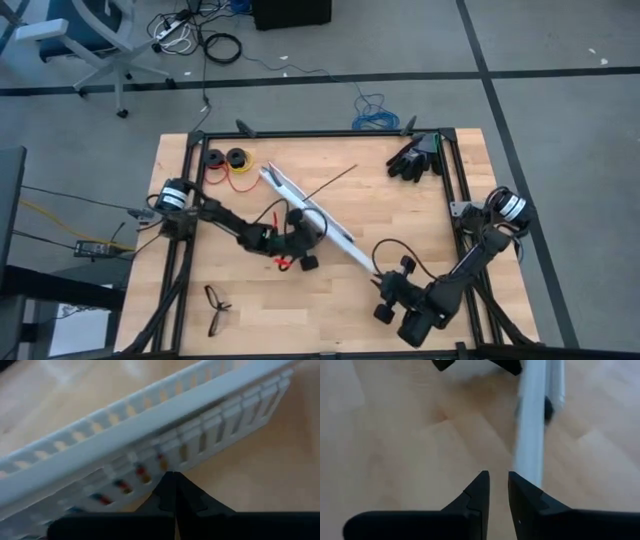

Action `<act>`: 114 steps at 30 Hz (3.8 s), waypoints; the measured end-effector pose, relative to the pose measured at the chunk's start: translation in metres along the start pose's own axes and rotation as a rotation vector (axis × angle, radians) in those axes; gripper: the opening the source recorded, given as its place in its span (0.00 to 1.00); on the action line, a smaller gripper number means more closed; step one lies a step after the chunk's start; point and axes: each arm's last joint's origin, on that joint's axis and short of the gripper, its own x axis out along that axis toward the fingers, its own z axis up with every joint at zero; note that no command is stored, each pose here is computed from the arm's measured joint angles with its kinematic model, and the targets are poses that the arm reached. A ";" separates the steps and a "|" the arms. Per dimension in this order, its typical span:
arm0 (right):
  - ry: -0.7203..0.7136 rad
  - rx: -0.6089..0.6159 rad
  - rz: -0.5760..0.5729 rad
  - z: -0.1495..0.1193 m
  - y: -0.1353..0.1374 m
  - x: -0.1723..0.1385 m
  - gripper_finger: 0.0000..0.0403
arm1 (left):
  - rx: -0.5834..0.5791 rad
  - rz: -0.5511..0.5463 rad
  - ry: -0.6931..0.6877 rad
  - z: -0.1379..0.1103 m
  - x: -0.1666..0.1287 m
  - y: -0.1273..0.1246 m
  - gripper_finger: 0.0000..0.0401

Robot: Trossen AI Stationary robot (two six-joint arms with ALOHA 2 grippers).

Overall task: Ziptie cables
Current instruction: Close the white cable duct

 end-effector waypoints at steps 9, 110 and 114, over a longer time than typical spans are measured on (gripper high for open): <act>0.039 -0.081 -0.209 0.011 -0.027 0.016 0.12 | -0.053 0.036 0.037 0.004 0.018 0.034 0.01; 0.189 0.890 0.480 -0.035 -0.196 0.047 0.27 | 0.137 0.152 0.074 0.009 -0.042 0.000 0.00; 0.212 0.887 0.485 -0.034 -0.198 0.049 0.24 | 0.135 0.150 0.073 0.009 -0.042 -0.001 0.00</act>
